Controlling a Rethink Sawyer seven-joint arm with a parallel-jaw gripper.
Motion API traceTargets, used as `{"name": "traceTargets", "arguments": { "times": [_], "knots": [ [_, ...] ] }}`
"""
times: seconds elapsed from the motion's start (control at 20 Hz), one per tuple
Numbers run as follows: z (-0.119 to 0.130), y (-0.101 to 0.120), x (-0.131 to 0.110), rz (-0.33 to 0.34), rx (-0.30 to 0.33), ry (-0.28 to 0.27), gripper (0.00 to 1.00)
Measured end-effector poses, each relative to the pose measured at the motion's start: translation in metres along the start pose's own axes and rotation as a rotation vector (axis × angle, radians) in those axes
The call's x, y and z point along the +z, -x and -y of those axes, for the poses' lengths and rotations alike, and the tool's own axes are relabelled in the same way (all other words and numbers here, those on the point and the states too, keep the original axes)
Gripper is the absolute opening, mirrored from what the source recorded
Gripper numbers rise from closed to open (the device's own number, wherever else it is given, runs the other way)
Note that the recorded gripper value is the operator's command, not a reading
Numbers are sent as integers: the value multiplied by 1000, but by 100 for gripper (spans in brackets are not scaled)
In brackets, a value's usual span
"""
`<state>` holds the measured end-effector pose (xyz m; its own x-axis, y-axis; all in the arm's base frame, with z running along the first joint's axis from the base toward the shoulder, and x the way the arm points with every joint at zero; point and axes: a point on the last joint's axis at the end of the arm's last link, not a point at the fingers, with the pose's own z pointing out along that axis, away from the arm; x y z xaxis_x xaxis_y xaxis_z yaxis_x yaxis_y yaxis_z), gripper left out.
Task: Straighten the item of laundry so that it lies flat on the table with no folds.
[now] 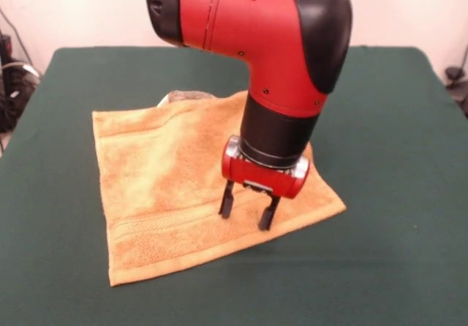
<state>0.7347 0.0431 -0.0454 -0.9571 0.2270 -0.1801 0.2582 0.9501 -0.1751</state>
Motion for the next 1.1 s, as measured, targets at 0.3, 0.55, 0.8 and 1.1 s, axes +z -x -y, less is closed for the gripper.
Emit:
{"name": "traceTargets", "arguments": {
  "times": [0.3,0.55,0.8,1.1],
  "knots": [
    [-31,24,-2,165,-62,2,100],
    [-61,47,-7,305,-99,22,100],
    [-81,68,-16,411,-117,25,100],
    [-83,82,-54,445,-90,35,100]
  ]
}}
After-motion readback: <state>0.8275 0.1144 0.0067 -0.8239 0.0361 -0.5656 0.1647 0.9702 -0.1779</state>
